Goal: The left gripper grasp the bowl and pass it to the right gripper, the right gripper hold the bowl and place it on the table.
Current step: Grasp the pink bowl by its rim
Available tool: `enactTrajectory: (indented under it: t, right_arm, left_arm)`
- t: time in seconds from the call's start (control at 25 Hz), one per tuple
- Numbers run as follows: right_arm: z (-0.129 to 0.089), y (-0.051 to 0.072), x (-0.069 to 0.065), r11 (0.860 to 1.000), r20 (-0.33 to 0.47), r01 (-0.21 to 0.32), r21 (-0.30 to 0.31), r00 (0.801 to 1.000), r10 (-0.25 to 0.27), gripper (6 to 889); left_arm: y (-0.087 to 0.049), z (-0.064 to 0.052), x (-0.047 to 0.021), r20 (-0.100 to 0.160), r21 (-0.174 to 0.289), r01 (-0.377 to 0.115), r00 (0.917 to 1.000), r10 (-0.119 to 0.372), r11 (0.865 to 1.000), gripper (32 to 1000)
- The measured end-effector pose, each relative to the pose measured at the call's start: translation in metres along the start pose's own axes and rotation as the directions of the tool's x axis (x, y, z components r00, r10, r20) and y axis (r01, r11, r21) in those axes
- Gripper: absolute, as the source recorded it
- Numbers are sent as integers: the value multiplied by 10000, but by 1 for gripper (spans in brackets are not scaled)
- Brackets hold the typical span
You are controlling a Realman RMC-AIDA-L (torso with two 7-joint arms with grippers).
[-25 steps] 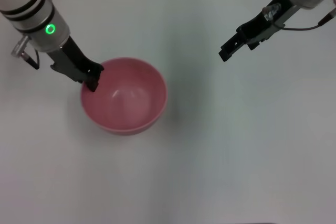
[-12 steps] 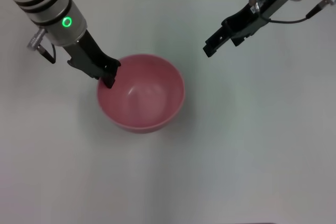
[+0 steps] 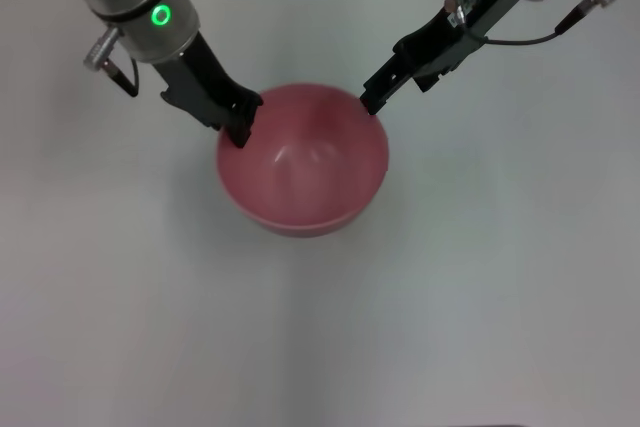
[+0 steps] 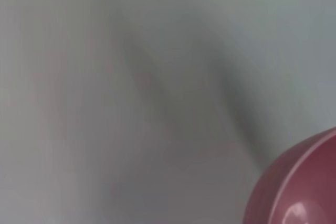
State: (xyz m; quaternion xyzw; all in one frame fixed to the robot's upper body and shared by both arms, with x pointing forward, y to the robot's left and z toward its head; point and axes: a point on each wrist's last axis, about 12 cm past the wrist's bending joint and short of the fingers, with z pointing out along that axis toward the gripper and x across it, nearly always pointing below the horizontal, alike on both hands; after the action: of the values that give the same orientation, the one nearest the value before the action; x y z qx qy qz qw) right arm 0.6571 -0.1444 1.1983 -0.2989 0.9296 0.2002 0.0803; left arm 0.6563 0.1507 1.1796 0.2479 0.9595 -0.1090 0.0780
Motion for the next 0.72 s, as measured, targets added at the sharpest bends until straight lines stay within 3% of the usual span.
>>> enactTrajectory:
  t: [0.48,0.72]
  right_arm:
    - [37,67,-15,9999,-113,145,-89,9998,-146,864]
    - [44,70,-12,9998,-146,166,-85,9998,-167,863]
  left_arm:
    - [-221,-148,-166,188,412,-488,9987,480,9980,87]
    - [-235,-168,-182,247,440,-520,9984,510,9977,92]
